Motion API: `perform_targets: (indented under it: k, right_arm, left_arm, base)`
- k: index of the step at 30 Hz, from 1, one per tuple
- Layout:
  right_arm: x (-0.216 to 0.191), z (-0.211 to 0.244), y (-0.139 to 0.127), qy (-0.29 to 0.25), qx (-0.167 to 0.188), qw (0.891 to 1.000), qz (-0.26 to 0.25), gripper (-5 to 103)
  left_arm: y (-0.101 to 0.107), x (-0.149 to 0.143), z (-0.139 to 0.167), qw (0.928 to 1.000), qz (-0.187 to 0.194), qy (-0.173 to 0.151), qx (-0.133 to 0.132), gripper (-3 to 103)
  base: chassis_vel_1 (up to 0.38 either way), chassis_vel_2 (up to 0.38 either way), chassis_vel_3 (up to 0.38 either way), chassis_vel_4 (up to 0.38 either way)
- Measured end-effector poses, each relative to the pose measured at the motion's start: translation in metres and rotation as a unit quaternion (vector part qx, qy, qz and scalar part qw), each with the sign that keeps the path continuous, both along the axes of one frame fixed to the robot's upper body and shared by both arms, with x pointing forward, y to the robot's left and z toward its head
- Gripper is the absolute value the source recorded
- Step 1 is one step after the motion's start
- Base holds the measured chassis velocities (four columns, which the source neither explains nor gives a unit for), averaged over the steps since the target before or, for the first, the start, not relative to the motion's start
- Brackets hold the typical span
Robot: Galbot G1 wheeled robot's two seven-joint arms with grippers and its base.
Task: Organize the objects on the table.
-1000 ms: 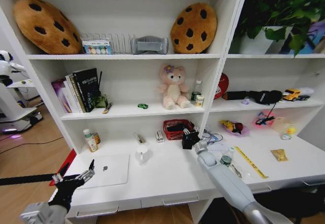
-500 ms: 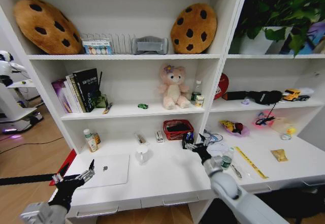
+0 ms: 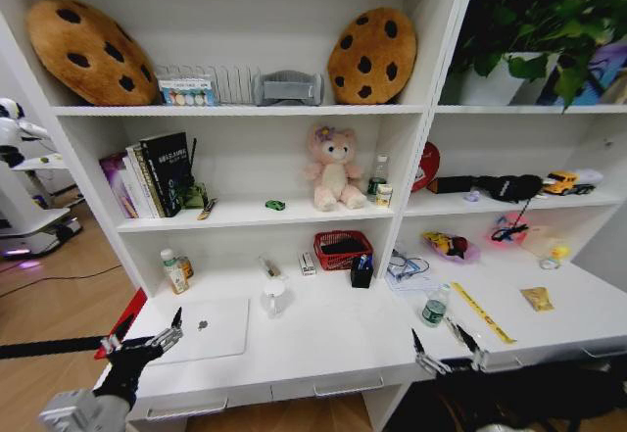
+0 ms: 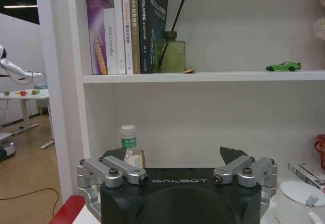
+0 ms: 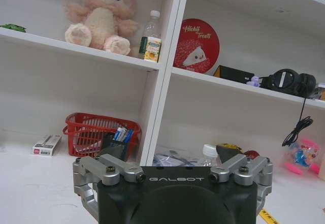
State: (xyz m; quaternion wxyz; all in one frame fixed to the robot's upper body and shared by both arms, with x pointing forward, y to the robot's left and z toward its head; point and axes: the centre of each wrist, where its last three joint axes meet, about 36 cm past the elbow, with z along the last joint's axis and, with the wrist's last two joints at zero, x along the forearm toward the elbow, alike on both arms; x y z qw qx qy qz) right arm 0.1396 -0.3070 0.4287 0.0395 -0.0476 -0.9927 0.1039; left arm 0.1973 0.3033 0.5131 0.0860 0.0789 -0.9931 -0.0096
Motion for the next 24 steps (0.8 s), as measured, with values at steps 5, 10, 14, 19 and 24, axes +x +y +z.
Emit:
perform_targets:
  k: [5,10,14,19,24]
  right_arm:
    - [-0.010,0.000,-0.012,-0.010,-0.019,1.000,0.021,100]
    - [-0.016,0.000,-0.017,-0.023,-0.016,0.999,0.016,100]
    - [-0.017,-0.002,-0.014,-0.036,-0.013,0.999,0.018,100]
    - [-0.017,-0.003,-0.011,-0.040,-0.012,0.999,0.020,100]
    - [-0.014,-0.006,-0.010,-0.043,-0.009,0.999,0.021,100]
  left_arm:
    - [0.000,0.000,0.000,1.0000,0.000,0.000,0.000,100]
    - [0.000,0.000,0.000,1.0000,0.000,0.000,0.000,100]
    - [0.000,0.000,0.000,1.0000,0.000,0.000,0.000,100]
    - [0.000,0.000,0.000,1.0000,0.000,0.000,0.000,100]
    - [0.000,0.000,0.000,1.0000,0.000,0.000,0.000,100]
  base:
    - [0.000,0.000,0.000,0.000]
    - [0.000,0.000,0.000,0.000]
    - [-0.024,-0.024,0.027,0.029]
    - [-0.103,-0.092,0.092,0.091]
    - [-0.151,-0.145,0.162,0.158]
